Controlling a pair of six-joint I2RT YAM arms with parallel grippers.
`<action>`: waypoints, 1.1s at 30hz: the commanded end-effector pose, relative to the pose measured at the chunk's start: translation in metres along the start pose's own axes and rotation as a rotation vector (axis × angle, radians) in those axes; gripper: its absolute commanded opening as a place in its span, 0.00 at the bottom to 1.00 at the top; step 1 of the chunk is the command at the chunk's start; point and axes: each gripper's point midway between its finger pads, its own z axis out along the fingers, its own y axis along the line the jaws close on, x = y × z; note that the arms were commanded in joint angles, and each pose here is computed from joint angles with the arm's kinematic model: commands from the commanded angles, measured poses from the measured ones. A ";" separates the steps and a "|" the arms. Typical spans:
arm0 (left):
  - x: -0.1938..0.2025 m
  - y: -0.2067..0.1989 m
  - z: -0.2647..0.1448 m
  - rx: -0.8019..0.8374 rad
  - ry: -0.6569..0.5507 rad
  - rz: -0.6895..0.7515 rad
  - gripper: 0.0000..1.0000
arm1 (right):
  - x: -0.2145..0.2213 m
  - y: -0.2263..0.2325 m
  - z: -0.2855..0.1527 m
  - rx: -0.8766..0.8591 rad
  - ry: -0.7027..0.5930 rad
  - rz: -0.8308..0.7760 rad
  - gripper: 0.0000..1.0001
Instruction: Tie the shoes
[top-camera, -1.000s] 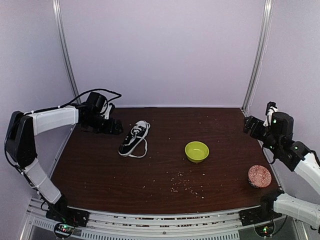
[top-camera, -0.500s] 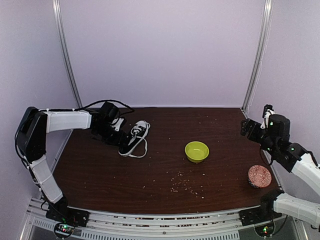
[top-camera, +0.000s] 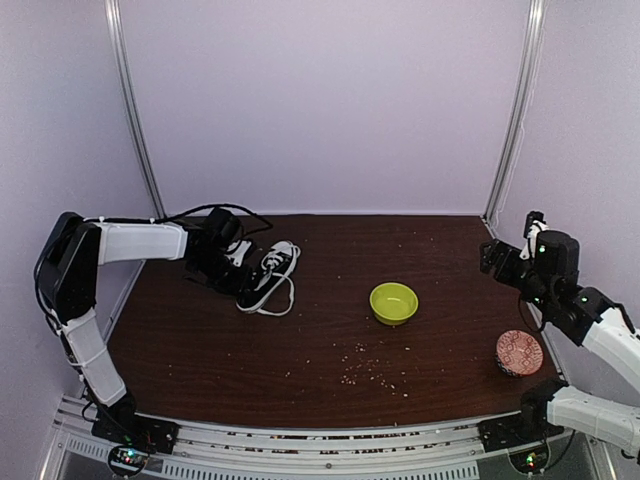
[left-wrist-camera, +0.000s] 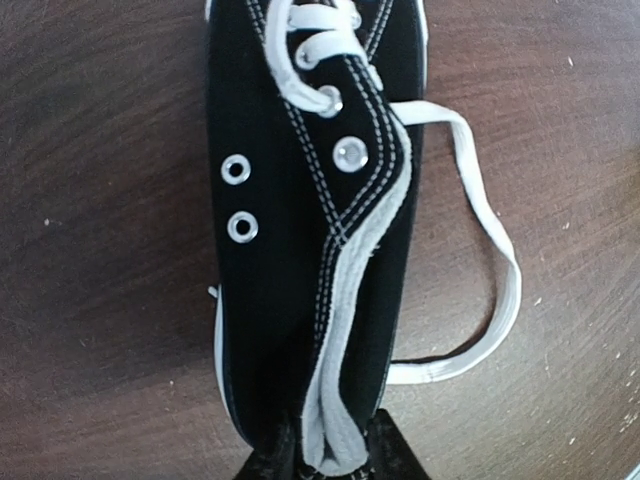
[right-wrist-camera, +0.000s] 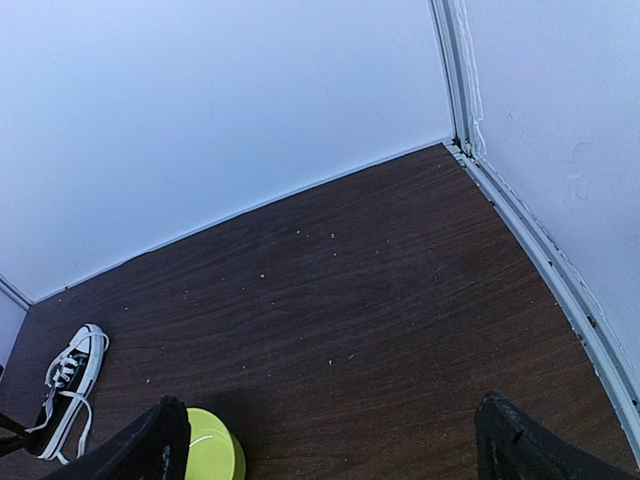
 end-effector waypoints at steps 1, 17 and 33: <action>-0.002 -0.004 0.003 0.012 0.014 -0.003 0.39 | 0.000 -0.003 -0.002 0.006 -0.010 0.009 0.99; -0.044 0.039 -0.122 -0.345 -0.198 0.039 0.00 | -0.003 -0.011 -0.010 0.035 -0.023 -0.003 0.99; -0.069 -0.008 -0.240 -0.218 -0.407 0.125 0.00 | 0.005 -0.010 -0.006 0.025 -0.012 0.024 0.99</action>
